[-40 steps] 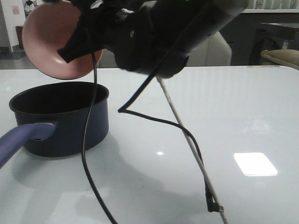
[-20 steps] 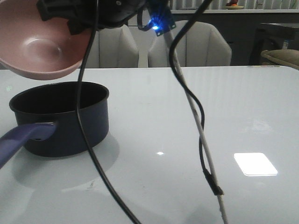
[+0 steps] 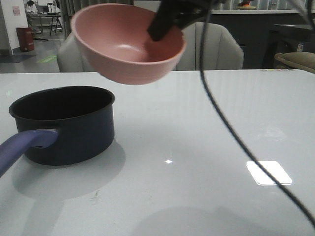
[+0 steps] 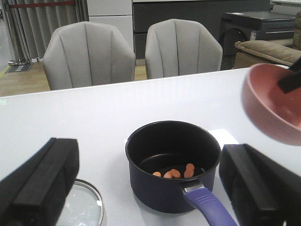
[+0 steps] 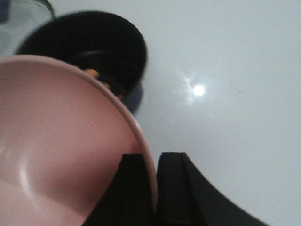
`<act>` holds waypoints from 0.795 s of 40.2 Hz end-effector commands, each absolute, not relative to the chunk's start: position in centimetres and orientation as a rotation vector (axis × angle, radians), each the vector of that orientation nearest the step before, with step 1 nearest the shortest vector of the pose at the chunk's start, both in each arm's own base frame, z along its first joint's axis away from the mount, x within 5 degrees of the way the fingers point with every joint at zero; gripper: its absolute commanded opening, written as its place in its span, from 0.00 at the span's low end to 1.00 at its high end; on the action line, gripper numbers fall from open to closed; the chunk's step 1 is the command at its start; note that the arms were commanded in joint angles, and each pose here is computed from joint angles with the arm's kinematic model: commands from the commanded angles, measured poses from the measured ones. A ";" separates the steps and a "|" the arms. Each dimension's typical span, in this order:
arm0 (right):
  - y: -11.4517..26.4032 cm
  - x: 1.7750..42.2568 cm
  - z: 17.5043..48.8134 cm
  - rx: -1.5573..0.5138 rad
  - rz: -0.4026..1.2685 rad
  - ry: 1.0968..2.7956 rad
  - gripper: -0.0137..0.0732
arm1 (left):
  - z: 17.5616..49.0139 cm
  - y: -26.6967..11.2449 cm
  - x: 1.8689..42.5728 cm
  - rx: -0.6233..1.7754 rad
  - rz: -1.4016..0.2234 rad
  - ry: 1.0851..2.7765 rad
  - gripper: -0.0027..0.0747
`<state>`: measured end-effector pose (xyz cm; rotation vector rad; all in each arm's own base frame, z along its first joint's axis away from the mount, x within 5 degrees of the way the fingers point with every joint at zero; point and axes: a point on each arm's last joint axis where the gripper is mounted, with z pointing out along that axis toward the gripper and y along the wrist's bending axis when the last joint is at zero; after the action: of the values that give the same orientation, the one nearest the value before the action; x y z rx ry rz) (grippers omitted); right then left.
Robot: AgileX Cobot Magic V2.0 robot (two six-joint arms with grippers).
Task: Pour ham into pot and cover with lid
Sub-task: 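Carry the empty pink bowl back to its spot on the table, then set the pink bowl down, open the right gripper and lift away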
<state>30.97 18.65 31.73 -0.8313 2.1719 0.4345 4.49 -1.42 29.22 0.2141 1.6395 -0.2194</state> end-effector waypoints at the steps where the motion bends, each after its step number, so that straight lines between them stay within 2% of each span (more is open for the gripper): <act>1: 15.8 31.3 34.1 -0.720 0.302 2.189 0.32 | 30.7 -1.4 4.5 0.200 -0.233 1.546 0.86; 6: 13.2 32.3 32.8 -0.574 0.230 2.346 0.32 | 30.7 -1.4 4.5 0.200 -0.233 1.546 0.86; 17: 8.6 35.6 29.4 -0.308 0.189 2.484 0.32 | 30.7 -1.4 4.5 0.200 -0.233 1.546 0.86; 26: 8.2 37.6 26.0 -0.271 0.182 2.539 0.32 | 30.7 -1.4 4.5 0.200 -0.233 1.546 0.86; 32: 8.7 38.6 24.1 -0.203 0.254 2.553 0.32 | 30.7 -1.4 4.5 0.200 -0.233 1.546 0.86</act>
<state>37.82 8.59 21.77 -0.2616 2.6770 0.2059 4.49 -1.42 29.22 0.2141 1.6395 -0.2194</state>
